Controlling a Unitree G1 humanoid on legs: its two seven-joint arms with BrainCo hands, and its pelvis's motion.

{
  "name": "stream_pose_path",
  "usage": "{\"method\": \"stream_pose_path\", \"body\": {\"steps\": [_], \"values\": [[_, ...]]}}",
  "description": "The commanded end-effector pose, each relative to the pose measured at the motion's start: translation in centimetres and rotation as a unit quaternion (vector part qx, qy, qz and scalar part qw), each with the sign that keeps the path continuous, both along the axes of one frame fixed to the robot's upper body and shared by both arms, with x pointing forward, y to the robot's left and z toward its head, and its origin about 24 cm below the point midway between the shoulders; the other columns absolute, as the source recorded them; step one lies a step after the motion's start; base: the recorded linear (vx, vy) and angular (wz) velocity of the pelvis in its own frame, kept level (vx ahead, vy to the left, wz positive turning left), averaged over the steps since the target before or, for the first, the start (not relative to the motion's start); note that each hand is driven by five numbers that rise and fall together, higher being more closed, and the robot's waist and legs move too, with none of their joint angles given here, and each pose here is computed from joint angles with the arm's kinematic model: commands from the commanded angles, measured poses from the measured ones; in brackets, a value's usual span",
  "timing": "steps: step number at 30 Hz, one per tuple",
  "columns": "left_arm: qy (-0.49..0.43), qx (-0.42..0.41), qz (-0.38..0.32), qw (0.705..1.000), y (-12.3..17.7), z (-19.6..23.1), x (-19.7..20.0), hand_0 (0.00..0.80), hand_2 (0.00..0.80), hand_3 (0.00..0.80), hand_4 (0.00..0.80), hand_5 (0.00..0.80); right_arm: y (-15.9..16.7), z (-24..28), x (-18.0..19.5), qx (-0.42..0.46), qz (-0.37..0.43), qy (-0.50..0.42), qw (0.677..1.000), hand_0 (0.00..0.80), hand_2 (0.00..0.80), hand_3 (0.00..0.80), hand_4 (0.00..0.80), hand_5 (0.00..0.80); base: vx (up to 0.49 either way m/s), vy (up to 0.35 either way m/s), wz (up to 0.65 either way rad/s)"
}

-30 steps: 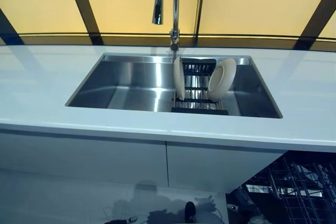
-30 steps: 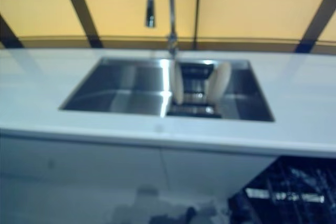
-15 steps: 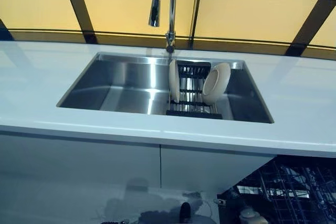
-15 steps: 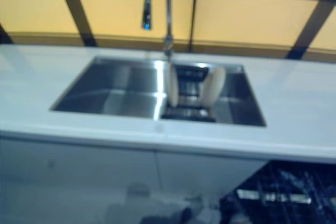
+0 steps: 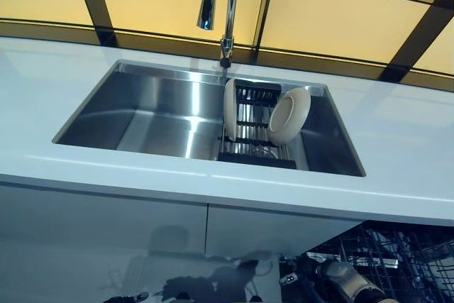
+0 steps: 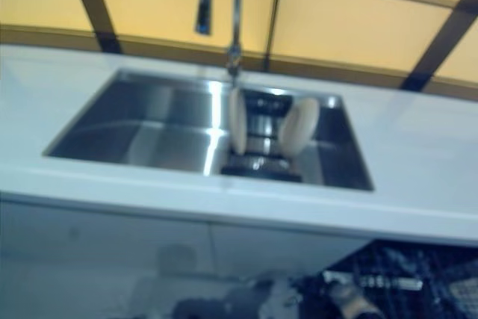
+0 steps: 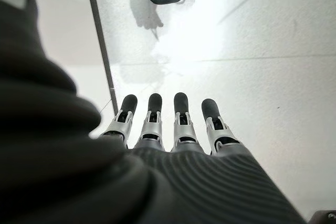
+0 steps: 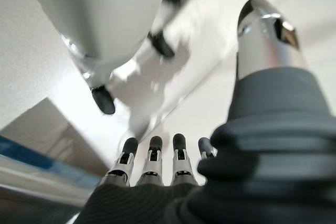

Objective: Take plates into dishwasher

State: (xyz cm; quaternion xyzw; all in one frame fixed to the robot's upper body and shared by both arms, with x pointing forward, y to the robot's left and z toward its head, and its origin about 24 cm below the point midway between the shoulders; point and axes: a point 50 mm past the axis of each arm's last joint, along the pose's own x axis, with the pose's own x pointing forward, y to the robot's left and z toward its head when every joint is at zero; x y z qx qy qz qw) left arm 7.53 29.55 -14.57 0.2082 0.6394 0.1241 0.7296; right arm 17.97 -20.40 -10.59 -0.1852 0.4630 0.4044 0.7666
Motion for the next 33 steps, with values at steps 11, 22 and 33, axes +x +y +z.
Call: {"method": "stream_pose_path", "body": {"steps": [11, 22, 33], "values": [[-0.003, 0.020, -0.004, 1.000, 2.1, 0.8, 0.1, 0.000, 0.000, 0.000, 0.000, 0.000, 5.7, 18.7, 6.6, 0.454, 0.183, 0.011, 0.872, 0.000, 0.000, 0.000, 0.000, 0.000, 0.020, -0.013, -0.10], [0.032, 0.007, -0.039, 0.999, 0.9, -0.1, -1.6, 0.000, 0.000, 0.000, 0.000, 0.000, 8.7, 31.9, 10.6, 0.738, 0.064, -0.099, 0.665, 0.000, 0.000, 0.000, 0.000, 0.000, 0.041, 0.003, -0.02], [0.024, -0.002, -0.014, 1.000, -0.4, -0.5, -1.4, 0.000, 0.000, 0.000, 0.000, 0.000, -6.0, 40.0, 16.9, 0.550, -0.324, -0.486, 0.597, 0.000, 0.000, 0.000, 0.000, 0.000, 0.044, 0.035, -0.01]]}}
